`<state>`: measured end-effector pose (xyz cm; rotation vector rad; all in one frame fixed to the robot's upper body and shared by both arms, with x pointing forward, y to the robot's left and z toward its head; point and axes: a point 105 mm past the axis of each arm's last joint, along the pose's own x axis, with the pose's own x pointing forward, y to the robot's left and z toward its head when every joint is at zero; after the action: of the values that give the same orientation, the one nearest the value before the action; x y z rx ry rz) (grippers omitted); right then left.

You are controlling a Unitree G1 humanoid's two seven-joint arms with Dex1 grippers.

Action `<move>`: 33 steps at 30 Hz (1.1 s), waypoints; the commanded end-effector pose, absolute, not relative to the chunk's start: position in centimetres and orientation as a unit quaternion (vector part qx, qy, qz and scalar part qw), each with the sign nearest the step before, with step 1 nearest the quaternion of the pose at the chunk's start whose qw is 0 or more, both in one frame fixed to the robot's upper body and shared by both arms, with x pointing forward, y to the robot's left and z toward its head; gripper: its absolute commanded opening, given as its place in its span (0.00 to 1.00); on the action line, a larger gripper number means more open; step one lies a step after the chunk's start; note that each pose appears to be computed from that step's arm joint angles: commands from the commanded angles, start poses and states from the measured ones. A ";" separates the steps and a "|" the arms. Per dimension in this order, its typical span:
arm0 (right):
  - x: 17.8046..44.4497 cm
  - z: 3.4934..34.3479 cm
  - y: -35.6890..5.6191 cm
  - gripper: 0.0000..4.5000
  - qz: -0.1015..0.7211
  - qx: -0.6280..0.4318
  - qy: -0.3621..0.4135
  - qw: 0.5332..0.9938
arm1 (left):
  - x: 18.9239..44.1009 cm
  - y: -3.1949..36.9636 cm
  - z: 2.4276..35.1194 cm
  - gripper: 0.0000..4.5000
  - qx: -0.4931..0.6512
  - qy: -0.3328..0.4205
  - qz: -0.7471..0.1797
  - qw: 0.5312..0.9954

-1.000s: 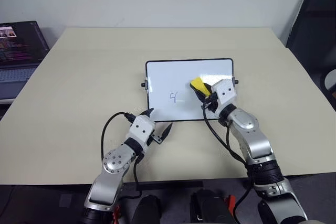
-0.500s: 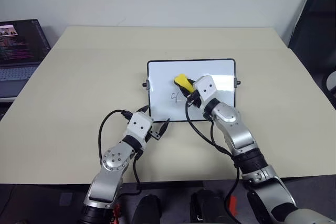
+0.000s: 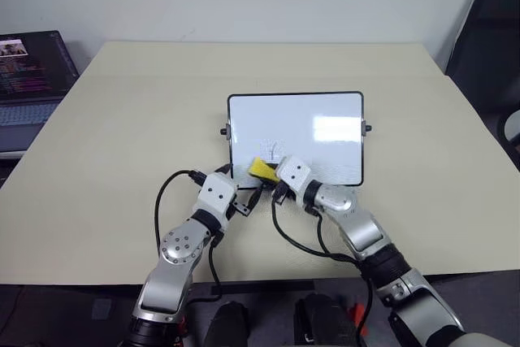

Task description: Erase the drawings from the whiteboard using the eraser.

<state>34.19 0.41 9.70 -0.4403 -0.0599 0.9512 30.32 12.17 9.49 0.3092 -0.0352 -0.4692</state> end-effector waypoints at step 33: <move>39.8 13.2 -6.8 0.25 0.282 -0.282 -0.073 0.914 | 29.1 11.0 11.1 1.00 0.142 -0.045 -0.249 0.957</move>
<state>37.80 -3.78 11.98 -0.5767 -0.1448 0.7450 29.21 11.61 9.49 0.2928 -0.0271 -0.4928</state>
